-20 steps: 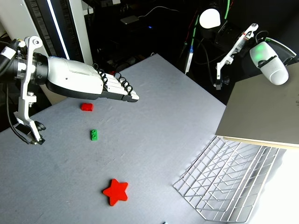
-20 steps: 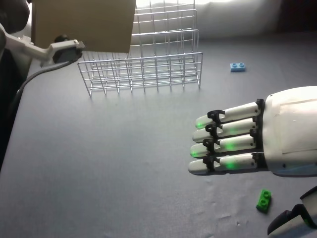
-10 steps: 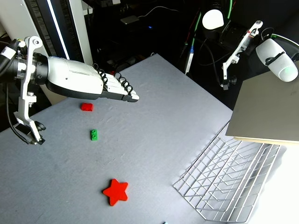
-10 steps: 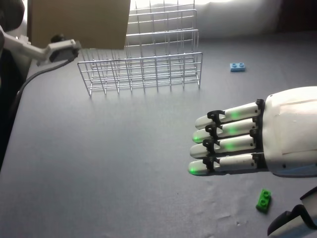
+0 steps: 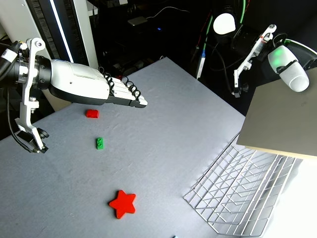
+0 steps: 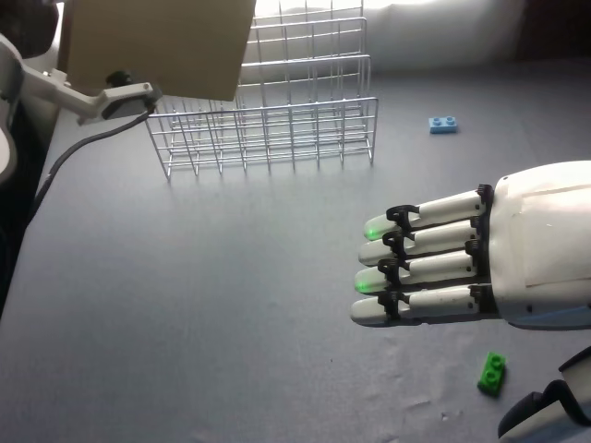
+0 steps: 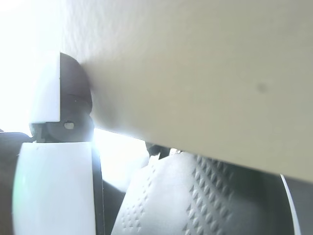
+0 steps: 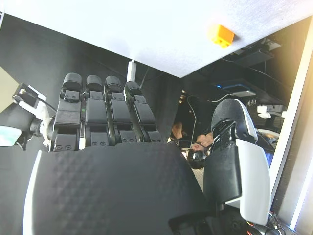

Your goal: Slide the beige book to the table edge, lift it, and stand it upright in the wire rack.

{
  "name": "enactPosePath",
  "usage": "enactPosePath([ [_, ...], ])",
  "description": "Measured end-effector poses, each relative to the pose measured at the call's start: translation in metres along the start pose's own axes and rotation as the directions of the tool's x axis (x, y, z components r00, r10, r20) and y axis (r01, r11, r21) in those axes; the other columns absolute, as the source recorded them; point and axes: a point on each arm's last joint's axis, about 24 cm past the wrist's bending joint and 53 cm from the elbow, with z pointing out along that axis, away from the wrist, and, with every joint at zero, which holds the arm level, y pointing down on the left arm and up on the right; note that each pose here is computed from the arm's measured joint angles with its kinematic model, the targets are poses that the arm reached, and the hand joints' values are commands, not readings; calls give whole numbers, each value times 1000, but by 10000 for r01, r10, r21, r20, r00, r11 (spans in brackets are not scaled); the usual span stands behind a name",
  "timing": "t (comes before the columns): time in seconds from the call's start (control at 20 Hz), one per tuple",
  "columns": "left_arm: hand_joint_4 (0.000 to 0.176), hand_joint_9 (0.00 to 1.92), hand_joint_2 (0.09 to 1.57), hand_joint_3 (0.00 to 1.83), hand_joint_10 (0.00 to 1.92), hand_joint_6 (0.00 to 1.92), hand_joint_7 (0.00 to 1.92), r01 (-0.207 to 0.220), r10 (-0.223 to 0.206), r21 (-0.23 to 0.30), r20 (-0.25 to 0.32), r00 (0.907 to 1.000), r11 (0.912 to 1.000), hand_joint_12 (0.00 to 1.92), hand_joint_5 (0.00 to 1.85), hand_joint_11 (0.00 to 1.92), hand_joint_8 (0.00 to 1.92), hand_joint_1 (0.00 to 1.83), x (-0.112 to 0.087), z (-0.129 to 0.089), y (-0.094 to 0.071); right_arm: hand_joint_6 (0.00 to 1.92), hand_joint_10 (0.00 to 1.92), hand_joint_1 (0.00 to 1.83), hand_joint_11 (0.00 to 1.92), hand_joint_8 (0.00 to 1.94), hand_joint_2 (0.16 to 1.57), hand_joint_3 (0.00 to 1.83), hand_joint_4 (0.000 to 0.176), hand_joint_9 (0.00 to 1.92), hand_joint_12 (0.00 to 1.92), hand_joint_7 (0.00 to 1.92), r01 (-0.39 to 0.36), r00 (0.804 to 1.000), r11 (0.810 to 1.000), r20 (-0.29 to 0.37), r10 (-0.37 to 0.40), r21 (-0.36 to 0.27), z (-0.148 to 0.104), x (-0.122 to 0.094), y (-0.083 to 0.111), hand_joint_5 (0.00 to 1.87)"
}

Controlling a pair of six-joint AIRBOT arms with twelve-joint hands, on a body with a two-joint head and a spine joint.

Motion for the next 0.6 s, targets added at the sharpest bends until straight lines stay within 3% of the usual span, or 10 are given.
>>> enactPosePath([
  [0.15,0,727,1198,0,1449,1220,835,115,-113,261,-73,9999,9996,1457,772,542,1281,1348,3,3,-3,0,0,0,0,0,1085,0,0,0,0,0,-4,10000,10000,1,4,0,0,0,0,1],
  [0.4,0,718,1200,0,1436,1231,818,-326,388,857,-720,9967,9958,1406,781,538,1312,1345,20,17,-26,7,2,0,24,1,1082,0,0,5,11,3,25,10000,10000,-22,-25,-3,0,1,0,19],
  [0.6,0,700,1208,1,1472,1220,803,-408,492,818,-1035,9934,9958,1408,772,530,1343,1344,36,17,-12,5,0,0,0,0,1087,1,0,0,0,0,36,10000,10000,-25,-36,-37,0,1,2,13],
])
